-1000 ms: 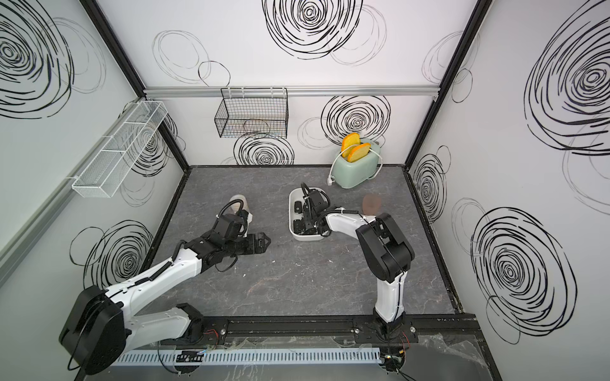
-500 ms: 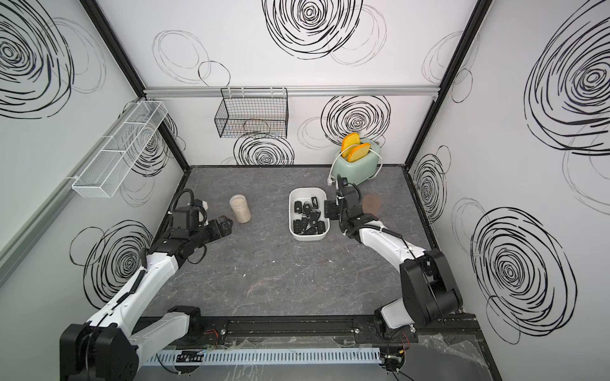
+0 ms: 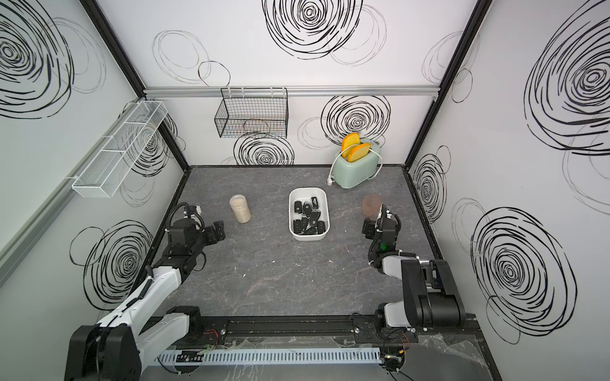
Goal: Place the car key into the storage box
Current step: Reset both arms
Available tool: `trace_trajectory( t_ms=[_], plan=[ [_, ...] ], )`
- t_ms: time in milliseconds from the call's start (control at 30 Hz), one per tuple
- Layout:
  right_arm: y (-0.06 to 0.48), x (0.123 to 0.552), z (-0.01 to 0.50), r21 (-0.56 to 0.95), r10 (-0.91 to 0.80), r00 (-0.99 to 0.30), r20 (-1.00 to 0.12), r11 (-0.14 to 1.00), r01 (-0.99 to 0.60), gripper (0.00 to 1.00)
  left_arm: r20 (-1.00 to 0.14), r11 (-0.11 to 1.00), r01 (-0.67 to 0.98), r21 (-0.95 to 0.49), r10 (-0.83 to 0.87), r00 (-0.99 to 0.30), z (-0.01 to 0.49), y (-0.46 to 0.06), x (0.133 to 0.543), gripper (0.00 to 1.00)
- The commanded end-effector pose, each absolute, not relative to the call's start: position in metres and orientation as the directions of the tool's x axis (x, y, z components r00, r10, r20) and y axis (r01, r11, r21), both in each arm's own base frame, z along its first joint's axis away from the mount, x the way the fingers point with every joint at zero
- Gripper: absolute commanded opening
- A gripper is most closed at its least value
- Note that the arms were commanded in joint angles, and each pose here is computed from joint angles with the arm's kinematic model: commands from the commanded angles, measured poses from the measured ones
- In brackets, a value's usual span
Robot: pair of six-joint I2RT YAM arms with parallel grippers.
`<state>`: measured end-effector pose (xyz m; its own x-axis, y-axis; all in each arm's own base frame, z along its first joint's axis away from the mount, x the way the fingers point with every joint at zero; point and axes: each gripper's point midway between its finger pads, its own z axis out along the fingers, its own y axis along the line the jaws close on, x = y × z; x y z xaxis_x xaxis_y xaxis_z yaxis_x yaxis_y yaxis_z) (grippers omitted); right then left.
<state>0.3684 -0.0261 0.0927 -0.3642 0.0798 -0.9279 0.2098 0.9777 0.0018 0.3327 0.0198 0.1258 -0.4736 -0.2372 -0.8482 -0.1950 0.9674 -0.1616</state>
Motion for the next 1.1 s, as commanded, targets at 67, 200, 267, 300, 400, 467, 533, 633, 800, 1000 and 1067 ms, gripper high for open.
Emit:
trace_trajectory(
  t_ms=[67, 200, 267, 300, 400, 467, 533, 633, 800, 1000, 1067],
  plan=[
    [-0.018, 0.355, 0.140, 0.013, 0.020, -0.051, -0.998, 0.990, 0.139, 0.91, -0.964, 0.973, -0.211, -0.096, -0.143, -0.224, 0.151, 0.035, 0.353, 0.98],
    [-0.018, 0.364, 0.130, 0.013, 0.024, -0.079, -0.997, 0.991, 0.133, 0.99, -0.986, 0.981, -0.191, 0.000, -0.033, -0.166, 0.150, 0.027, 0.357, 0.98],
    [-0.019, 0.366, 0.124, 0.019, 0.034, -0.124, -0.992, 0.992, 0.123, 0.99, -0.988, 0.983, -0.181, 0.025, -0.004, -0.155, 0.153, 0.021, 0.365, 0.98],
    [-0.019, 0.365, 0.127, 0.021, 0.034, -0.100, -0.994, 0.992, 0.123, 0.99, -0.991, 0.984, -0.175, 0.030, 0.007, -0.130, 0.157, 0.017, 0.367, 0.98],
    [-0.019, 0.366, 0.125, 0.021, 0.036, -0.122, -0.992, 0.993, 0.120, 0.99, -0.997, 0.990, -0.139, -0.004, -0.015, -0.079, 0.160, 0.006, 0.371, 0.98],
    [-0.018, 0.366, 0.126, 0.020, 0.033, -0.111, -0.993, 0.993, 0.117, 0.99, -0.999, 0.989, -0.149, 0.006, 0.000, -0.042, 0.152, 0.004, 0.366, 0.98],
    [-0.018, 0.366, 0.125, 0.016, 0.030, -0.117, -0.993, 0.993, 0.115, 0.99, -0.999, 0.985, -0.172, -0.023, -0.027, -0.024, 0.150, 0.012, 0.362, 0.98],
    [-0.009, 0.370, 0.123, 0.004, 0.012, -0.131, -0.991, 0.998, 0.058, 0.99, -0.999, 0.984, -0.175, -0.019, -0.026, -0.035, 0.149, 0.012, 0.364, 0.98],
    [-0.003, 0.371, 0.123, 0.001, 0.003, -0.137, -0.991, 1.000, 0.017, 0.99, -0.999, 0.986, -0.169, -0.017, -0.024, -0.037, 0.149, 0.011, 0.363, 0.98],
    [-0.003, 0.372, 0.122, 0.002, 0.004, -0.138, -0.990, 1.000, 0.016, 0.99, -0.999, 0.986, -0.168, -0.016, -0.023, -0.040, 0.148, 0.010, 0.363, 0.98],
    [-0.003, 0.373, 0.122, 0.005, 0.007, -0.144, -0.989, 1.000, 0.012, 0.99, -0.999, 0.986, -0.168, -0.017, -0.024, -0.041, 0.148, 0.010, 0.364, 0.98]
  ],
)
